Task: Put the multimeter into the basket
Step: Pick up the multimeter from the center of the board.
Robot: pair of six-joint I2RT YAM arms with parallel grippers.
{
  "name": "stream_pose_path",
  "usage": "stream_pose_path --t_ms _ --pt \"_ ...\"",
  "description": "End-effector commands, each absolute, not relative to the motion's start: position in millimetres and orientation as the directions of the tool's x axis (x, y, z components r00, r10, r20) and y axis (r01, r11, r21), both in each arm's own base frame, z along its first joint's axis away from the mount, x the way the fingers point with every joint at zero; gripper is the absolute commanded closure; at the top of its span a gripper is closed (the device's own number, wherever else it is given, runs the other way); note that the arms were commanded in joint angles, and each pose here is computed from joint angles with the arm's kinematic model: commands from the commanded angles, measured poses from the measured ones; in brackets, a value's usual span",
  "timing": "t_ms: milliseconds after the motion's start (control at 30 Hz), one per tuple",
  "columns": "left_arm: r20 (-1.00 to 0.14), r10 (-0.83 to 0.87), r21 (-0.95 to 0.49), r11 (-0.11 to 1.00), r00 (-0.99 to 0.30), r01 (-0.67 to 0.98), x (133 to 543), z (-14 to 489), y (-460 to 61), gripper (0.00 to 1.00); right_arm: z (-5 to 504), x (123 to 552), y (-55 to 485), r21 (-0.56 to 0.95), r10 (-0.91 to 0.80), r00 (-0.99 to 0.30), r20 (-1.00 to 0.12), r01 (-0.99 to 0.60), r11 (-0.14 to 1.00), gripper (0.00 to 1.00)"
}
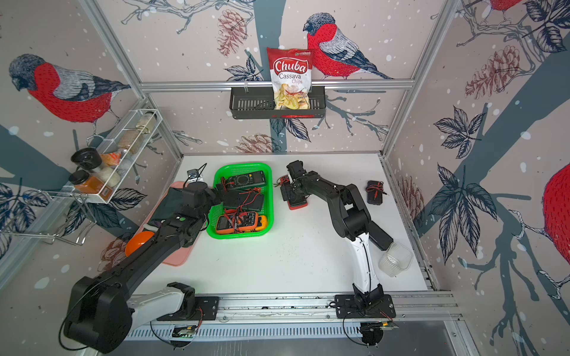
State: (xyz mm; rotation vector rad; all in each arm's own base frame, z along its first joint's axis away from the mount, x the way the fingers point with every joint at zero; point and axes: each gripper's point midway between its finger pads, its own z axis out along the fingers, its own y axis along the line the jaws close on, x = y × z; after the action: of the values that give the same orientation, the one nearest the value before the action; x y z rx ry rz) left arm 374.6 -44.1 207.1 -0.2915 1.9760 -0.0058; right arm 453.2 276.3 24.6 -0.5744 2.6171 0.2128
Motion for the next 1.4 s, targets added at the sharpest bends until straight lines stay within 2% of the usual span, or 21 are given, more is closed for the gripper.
stream_pose_path --t_ms 0,33,100,367,467,600,700,1067,1367 --pt "-0.908 -0.222 -0.156 0.967 -0.357 -0.203 377.1 212.4 -44.6 0.02 15.5 449.7 265.9 0.000 -0.387 -0.817 -0.427 -0.428 0.904 0.00" --pt "-0.908 -0.222 -0.156 0.966 -0.356 -0.205 377.1 212.4 -44.1 0.02 15.1 450.5 264.9 -0.008 -0.387 -0.817 -0.428 -0.425 0.905 0.00" --pt "-0.908 -0.222 -0.157 0.967 -0.356 -0.203 376.8 213.0 -44.7 0.02 15.9 452.5 263.1 -0.022 -0.390 -0.813 -0.433 -0.423 0.906 0.07" --pt "-0.913 -0.225 -0.158 0.964 -0.341 -0.212 373.5 217.4 -41.3 0.02 58.3 466.4 269.2 -0.087 -0.446 -0.702 -0.555 -0.484 0.871 0.59" --pt "-0.913 -0.224 -0.157 0.964 -0.341 -0.215 373.0 217.0 -40.6 0.02 82.6 470.4 272.9 -0.151 -0.493 -0.621 -0.609 -0.519 0.841 0.73" --pt "-0.914 -0.226 -0.158 0.963 -0.337 -0.217 372.4 218.1 -39.9 0.02 117.9 476.4 278.0 -0.219 -0.524 -0.513 -0.680 -0.540 0.813 0.79" --pt "-0.916 -0.232 -0.166 0.962 -0.328 -0.219 372.0 220.7 -39.7 0.02 146.6 479.4 288.0 -0.271 -0.553 -0.407 -0.727 -0.570 0.776 0.80" --pt "-0.925 -0.253 -0.180 0.949 -0.282 -0.260 364.1 226.9 -29.4 0.02 221.4 475.6 368.8 -0.431 -0.583 0.021 -0.812 -0.694 0.576 0.85" --pt "-0.930 -0.277 -0.207 0.938 -0.242 -0.278 359.6 231.7 -24.5 0.02 235.0 478.9 419.1 -0.455 -0.524 0.187 -0.831 -0.771 0.445 0.82"
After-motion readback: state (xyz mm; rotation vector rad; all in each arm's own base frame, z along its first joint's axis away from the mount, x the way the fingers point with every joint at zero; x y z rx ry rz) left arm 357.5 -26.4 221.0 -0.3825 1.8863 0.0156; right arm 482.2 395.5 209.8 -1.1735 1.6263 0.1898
